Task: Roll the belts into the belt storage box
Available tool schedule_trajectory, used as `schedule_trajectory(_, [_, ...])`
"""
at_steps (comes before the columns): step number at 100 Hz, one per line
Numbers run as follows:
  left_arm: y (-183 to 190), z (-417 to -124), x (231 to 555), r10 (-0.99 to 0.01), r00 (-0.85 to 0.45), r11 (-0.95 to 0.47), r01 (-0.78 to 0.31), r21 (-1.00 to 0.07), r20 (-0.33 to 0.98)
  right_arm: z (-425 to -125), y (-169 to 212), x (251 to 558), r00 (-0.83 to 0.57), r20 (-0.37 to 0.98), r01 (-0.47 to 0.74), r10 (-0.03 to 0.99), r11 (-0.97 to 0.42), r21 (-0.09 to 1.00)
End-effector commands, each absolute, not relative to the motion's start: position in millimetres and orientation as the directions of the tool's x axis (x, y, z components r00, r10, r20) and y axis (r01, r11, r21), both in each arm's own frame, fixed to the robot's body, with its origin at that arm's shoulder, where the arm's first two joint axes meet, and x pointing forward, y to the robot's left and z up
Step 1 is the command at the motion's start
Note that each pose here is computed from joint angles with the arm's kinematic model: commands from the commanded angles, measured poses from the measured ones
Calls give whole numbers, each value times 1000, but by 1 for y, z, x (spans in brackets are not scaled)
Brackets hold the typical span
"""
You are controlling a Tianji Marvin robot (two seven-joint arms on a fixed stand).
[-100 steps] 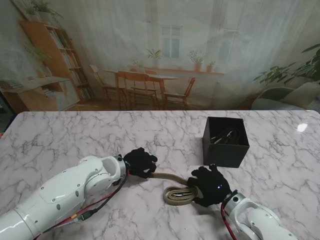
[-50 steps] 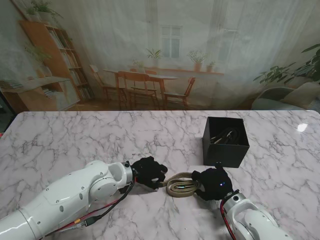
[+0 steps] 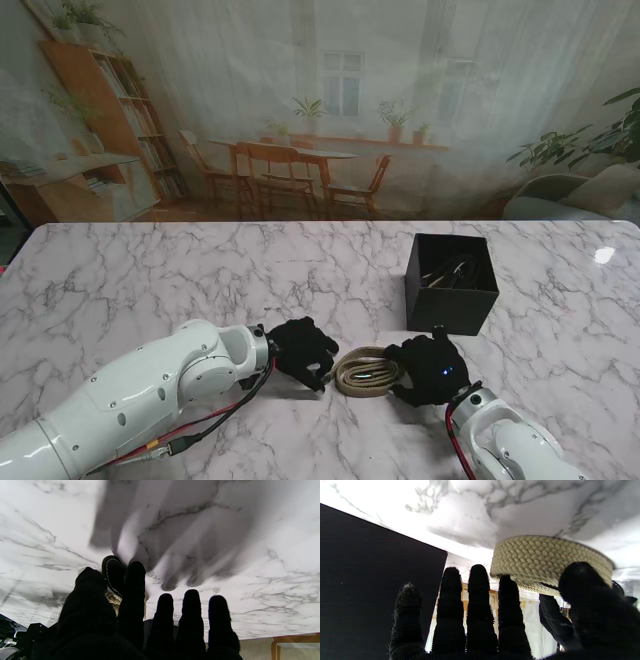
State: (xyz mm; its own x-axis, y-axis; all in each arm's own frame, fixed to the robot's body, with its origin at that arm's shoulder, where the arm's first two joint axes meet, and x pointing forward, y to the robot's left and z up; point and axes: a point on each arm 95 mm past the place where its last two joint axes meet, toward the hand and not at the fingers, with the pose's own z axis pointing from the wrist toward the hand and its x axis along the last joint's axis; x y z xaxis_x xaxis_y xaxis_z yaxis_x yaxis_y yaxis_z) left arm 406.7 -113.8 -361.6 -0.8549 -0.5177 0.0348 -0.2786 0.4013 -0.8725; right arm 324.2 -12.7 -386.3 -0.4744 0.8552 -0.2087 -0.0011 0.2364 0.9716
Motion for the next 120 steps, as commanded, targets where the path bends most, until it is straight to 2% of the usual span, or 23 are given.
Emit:
schedule_trajectory(1, [-109, -371, 407, -521, -853, 436, -292, -851, 25, -387, -11, 318, -482, -209, -3, 851, 238, 971])
schedule_trajectory(26, [-111, -372, 407, -520, -854, 442, -294, -847, 25, -386, -7, 312, -451, -223, -8, 864, 246, 969])
schedule_trajectory(45, [-111, -372, 407, -519, -854, 442, -297, -847, 29, -387, 0, 318, -442, -206, -15, 873, 223, 975])
schedule_trajectory(79, [-111, -373, 406, -515, -856, 439, -300, -847, 36, -392, 8, 335, -439, -156, 86, 885, 214, 973])
schedule_trajectory(120, [-112, -374, 405, -515, -856, 432, -306, -849, 46, -393, 20, 340, -436, -104, 141, 894, 182, 973])
